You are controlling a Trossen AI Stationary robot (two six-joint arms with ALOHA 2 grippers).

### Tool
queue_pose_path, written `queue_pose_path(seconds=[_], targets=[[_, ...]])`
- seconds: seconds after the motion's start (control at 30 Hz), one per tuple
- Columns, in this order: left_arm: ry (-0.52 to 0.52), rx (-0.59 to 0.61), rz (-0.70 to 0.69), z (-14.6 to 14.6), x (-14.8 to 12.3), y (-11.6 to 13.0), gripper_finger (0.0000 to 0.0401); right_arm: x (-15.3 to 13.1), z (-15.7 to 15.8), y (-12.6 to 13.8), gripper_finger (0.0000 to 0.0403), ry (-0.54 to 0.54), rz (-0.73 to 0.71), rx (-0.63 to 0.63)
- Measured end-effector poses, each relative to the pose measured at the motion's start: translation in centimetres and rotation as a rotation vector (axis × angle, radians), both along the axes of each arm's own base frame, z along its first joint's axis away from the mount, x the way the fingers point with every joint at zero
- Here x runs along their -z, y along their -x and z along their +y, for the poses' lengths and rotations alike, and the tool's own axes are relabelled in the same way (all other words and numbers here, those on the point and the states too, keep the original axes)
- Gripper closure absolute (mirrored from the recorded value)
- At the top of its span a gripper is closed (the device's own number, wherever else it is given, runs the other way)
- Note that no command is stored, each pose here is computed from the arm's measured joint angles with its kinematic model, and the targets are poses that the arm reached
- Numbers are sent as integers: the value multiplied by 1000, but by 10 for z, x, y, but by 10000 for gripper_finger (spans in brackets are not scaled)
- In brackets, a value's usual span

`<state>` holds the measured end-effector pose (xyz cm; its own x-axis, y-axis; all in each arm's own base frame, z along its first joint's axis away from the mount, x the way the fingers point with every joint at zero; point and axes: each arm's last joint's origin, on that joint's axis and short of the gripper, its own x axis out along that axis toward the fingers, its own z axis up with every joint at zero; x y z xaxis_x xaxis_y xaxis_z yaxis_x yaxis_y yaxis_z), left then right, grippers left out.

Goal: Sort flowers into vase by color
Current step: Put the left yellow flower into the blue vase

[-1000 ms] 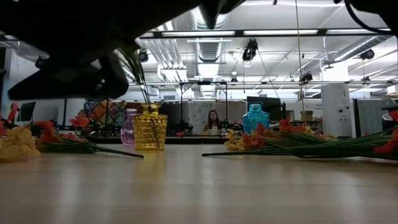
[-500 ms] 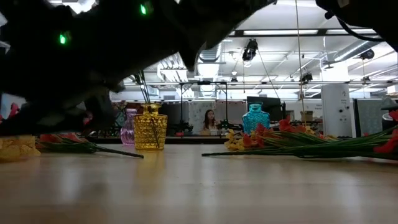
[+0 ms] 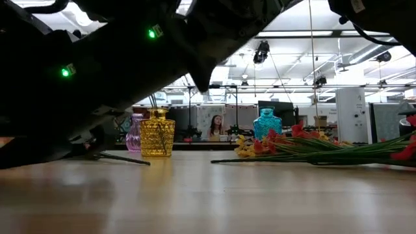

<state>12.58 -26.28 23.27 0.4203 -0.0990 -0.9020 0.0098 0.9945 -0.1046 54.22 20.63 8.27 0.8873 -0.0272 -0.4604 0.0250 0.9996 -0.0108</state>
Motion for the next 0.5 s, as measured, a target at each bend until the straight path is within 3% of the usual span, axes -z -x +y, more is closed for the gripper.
queue_pose_path(seconds=[0.23, 0.5], targets=[[6, -11, 2, 0, 0, 0, 155, -9, -14, 0, 99, 98, 175, 7], [8, -13, 4, 0, 0, 0, 155, -24, -20, 4, 125, 250, 349, -66]])
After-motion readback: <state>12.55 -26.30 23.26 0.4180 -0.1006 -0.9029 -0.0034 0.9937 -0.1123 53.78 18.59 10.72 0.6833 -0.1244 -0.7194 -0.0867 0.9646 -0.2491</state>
